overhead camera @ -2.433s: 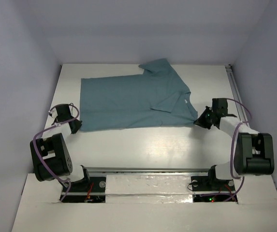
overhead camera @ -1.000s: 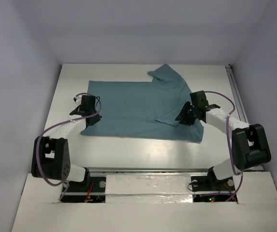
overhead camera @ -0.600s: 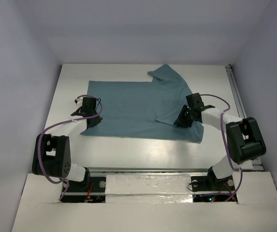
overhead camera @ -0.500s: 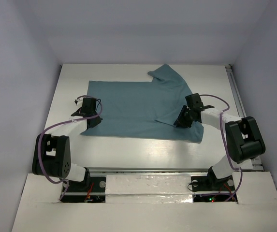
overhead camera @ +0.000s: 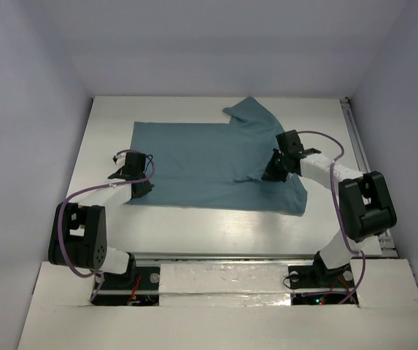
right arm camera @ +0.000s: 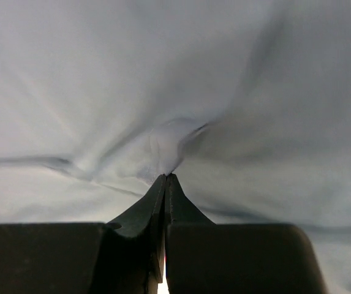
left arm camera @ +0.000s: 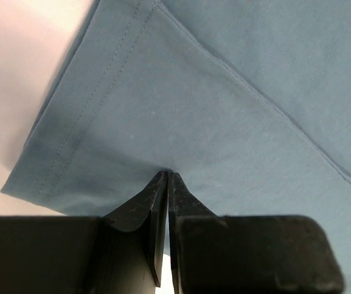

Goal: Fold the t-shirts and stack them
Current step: Fold the flattened tshirt in 1/3 of the way

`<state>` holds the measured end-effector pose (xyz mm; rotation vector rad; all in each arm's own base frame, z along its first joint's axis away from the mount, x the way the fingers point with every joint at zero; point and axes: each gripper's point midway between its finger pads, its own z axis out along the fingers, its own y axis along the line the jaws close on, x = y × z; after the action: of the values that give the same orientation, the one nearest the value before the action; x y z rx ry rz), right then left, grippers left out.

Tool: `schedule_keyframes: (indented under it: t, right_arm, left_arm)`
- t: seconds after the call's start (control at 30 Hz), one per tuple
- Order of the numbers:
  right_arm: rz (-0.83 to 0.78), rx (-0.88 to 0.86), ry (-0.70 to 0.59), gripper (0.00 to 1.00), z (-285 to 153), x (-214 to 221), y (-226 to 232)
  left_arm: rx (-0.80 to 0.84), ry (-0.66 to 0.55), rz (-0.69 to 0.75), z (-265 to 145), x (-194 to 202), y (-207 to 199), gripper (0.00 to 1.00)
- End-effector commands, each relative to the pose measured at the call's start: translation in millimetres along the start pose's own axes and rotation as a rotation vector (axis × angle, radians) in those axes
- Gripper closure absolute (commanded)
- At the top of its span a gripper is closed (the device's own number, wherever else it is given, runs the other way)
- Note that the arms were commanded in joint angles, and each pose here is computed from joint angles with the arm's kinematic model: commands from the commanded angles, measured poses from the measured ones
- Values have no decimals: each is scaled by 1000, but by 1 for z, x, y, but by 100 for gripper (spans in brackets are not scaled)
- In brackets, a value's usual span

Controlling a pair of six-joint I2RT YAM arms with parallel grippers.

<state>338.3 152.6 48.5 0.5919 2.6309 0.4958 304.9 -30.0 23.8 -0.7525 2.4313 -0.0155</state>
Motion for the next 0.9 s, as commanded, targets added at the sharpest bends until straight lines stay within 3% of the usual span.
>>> schedule_keyframes:
  t: [0.0, 0.27, 0.37, 0.47, 0.5, 0.6, 0.63, 0.67, 0.7, 0.77, 0.8, 0.87]
  right_arm:
    - [-69, -37, -52, 100, 3, -24, 33]
    - [-152, -123, -114, 100, 32, -73, 105]
    - [-183, -90, -106, 69, 48, -76, 113]
    - [-186, -141, -164, 55, 31, -92, 132]
    - [-200, -150, -165, 41, 28, -86, 132]
    - [-214, -192, -223, 37, -17, -82, 134]
    - [-218, -173, -192, 37, -7, -67, 126]
    - [-212, -209, -225, 38, -31, -66, 127]
    - [-212, -221, -215, 62, -36, -52, 125]
    - [-209, -188, -148, 95, -28, -9, 96]
    - [-198, -227, -127, 100, -37, 4, 97]
    - [-206, -207, -52, 100, -25, 42, 75]
  left_arm:
    - [-1, -36, 6, -8, -6, 4, 98]
    - [6, -43, 2, -20, -5, 9, 98]
    - [8, -55, 4, -28, -10, 9, 98]
    - [23, -86, 1, -40, -20, 6, 98]
    - [36, -104, -5, -45, -24, 4, 98]
    - [74, -131, 15, -54, -32, -10, 96]
    - [86, -128, 29, -55, -30, -15, 96]
    - [103, -129, 58, -57, -25, -25, 95]
    - [105, -109, 78, -53, -19, -30, 95]
    - [127, -97, 94, -52, -15, -45, 95]
    - [131, -74, 116, -48, -5, -54, 95]
    - [157, -83, 131, -49, -6, -70, 95]
